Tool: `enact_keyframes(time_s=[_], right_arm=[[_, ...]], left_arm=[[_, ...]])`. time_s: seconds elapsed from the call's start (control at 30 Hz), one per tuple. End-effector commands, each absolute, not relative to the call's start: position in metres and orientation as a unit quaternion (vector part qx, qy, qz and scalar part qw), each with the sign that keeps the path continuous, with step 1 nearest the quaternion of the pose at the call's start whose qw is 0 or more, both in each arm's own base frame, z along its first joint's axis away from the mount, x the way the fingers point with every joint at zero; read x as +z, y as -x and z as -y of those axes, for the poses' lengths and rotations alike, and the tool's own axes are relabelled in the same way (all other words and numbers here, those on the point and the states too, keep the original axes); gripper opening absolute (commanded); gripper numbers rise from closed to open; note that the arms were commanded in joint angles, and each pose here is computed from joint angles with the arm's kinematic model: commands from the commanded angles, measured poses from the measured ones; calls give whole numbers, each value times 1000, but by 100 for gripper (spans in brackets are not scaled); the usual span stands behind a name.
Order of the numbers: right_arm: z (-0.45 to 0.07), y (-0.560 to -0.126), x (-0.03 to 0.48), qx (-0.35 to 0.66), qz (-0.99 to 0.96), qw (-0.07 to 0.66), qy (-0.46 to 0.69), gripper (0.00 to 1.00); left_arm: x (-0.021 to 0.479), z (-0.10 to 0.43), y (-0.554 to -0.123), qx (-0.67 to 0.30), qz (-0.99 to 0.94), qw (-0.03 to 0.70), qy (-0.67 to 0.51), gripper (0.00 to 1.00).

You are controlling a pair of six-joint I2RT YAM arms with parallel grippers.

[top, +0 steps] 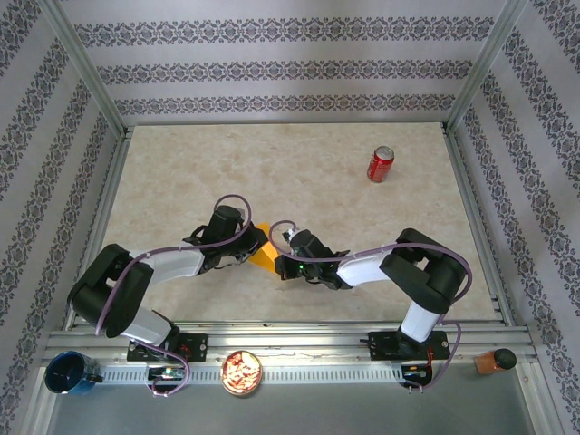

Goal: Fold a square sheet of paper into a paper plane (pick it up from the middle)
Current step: Fourth fold the wing at the center of the table.

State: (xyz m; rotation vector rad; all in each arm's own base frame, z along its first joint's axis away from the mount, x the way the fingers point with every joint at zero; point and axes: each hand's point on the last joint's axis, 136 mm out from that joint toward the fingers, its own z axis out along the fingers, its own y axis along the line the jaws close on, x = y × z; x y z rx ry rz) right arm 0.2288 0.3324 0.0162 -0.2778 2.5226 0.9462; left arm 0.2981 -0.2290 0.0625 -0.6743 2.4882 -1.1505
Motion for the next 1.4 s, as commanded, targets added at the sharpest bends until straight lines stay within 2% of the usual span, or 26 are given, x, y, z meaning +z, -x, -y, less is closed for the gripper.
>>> enact_keyframes(time_s=[0.0,0.77,1.13,1.37], right_arm=[[-327,-217,-5,332,-925,162,89,10],[-328,-212,-10,339,-929,120,88,16],[-326,-212,-15,338,-932,107,79,14],[-323,-210,-19,335,-934,101,74,14]], left_arm=[[62,224,-309,-403,-864,177,244,7],[30,212,-312,-374,-872,171,265,6],[28,215,-315,-381,-871,169,260,6],[39,220,-317,-400,-864,181,245,10]])
